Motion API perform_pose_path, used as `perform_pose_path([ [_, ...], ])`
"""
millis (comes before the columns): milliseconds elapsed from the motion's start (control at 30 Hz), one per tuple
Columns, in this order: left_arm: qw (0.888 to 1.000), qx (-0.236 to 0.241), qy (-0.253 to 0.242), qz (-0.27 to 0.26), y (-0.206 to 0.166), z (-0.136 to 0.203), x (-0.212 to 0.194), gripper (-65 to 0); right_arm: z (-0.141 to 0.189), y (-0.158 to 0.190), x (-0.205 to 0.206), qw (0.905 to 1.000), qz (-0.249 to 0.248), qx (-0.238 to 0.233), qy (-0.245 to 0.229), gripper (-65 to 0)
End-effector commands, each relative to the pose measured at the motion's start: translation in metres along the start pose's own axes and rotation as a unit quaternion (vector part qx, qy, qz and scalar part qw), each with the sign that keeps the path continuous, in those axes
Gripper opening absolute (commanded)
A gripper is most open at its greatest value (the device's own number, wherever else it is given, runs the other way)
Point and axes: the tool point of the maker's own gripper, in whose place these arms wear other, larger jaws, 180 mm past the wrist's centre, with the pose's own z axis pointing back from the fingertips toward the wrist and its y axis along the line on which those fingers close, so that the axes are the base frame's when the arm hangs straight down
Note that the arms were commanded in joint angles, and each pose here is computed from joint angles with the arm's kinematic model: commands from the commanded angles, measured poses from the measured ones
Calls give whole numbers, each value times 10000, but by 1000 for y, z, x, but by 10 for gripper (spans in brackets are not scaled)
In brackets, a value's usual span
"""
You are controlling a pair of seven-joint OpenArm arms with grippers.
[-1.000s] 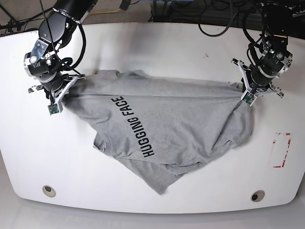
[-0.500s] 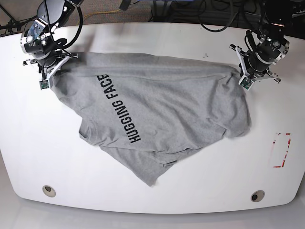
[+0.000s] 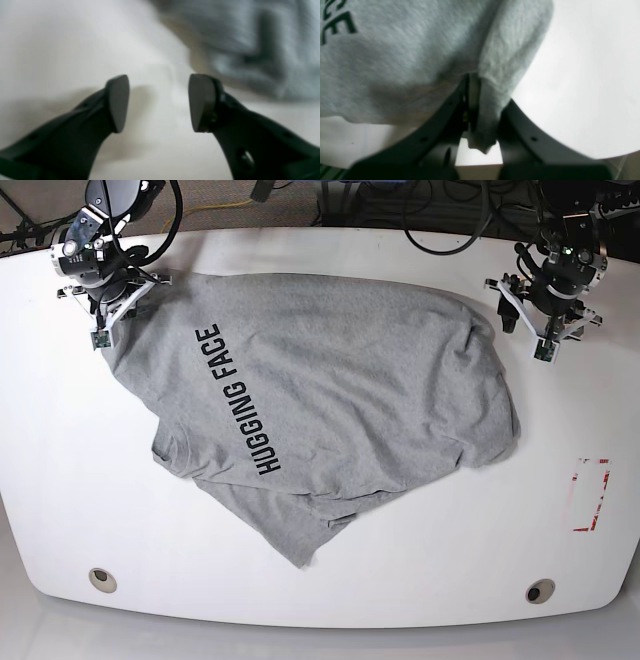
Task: Fold the T-shirt properly
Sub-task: 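Move the left gripper to the shirt's side edge and grasp it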
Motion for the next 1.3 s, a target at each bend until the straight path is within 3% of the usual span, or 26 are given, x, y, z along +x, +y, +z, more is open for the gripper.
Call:
perform_pose_path([
  [0, 9985, -57, -530, 112, 7, 5, 26, -282, 5, -5, 10, 9998, 54, -85, -179, -650],
  [200, 9912, 312, -1187, 504, 42, 3, 74, -282, 4, -5, 13, 9997, 52, -79, -220, -650],
  [433, 9854, 347, -1401, 905, 67, -20, 101, -282, 4, -5, 16, 9996, 50, -82, -258, -650],
  [867, 9872, -2, -795, 1383, 95, -83, 87, -283, 2, 2, 19, 9995, -71, -7, -323, -650],
  [1267, 9872, -425, -615, 1408, 73, -115, 72, -283, 2, 3, 21, 9994, -69, -2, -345, -650],
])
